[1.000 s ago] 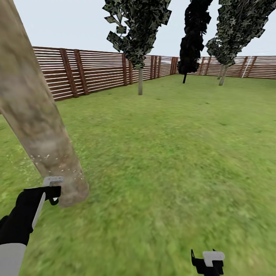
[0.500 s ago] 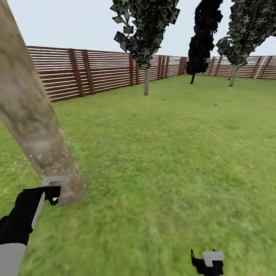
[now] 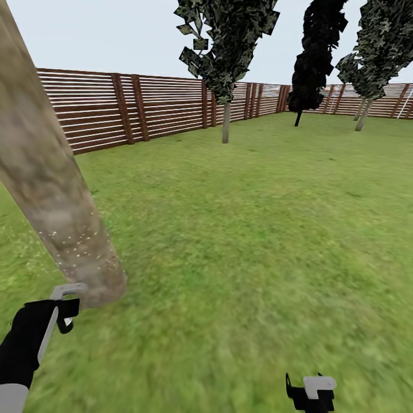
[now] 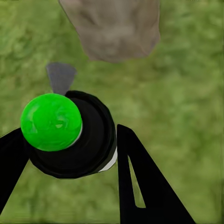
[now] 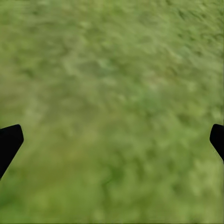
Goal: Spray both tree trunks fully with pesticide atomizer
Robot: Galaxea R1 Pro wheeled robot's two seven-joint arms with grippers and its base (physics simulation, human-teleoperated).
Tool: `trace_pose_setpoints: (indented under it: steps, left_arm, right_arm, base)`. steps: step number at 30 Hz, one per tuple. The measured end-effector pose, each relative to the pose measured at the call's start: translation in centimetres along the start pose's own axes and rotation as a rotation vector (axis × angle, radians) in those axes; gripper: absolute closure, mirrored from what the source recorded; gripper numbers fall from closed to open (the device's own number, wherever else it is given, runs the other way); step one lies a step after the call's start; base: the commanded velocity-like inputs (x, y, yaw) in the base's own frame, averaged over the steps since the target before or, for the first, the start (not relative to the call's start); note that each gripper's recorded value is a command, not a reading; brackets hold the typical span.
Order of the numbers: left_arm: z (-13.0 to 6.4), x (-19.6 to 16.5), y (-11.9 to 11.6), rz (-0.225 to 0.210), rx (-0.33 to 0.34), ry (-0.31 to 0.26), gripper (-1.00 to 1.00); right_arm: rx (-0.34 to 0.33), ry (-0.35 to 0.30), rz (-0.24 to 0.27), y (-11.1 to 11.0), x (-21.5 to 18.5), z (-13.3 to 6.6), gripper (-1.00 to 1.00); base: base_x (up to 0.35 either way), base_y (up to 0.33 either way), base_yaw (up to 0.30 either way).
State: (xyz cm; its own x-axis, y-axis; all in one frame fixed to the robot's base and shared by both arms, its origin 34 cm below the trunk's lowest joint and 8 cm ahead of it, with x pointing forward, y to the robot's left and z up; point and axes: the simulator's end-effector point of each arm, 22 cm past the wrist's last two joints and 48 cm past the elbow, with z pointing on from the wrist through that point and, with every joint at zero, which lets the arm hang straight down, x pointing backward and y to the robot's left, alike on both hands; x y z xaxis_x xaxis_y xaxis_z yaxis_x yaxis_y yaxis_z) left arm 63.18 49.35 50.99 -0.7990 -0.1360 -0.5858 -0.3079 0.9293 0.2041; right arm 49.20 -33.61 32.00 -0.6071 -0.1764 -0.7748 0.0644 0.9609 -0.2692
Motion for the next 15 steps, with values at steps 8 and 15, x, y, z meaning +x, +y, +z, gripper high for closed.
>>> trace_pose_setpoints:
  steps: [8, 15]
  left_arm:
    - [1.2, 2.7, -2.2, 0.060, 0.047, -0.048, 1.00]
    - [2.3, 4.5, -9.6, 0.330, 0.358, -0.190, 1.00]
  right_arm:
    - [-0.003, -0.001, -0.004, 0.0, 0.0, 0.0, -1.00]
    - [-0.164, -0.036, -0.033, 2.5, -1.6, 0.5, -1.00]
  base:
    - [0.057, 0.000, 0.000]
    - [-0.145, 0.000, 0.000]
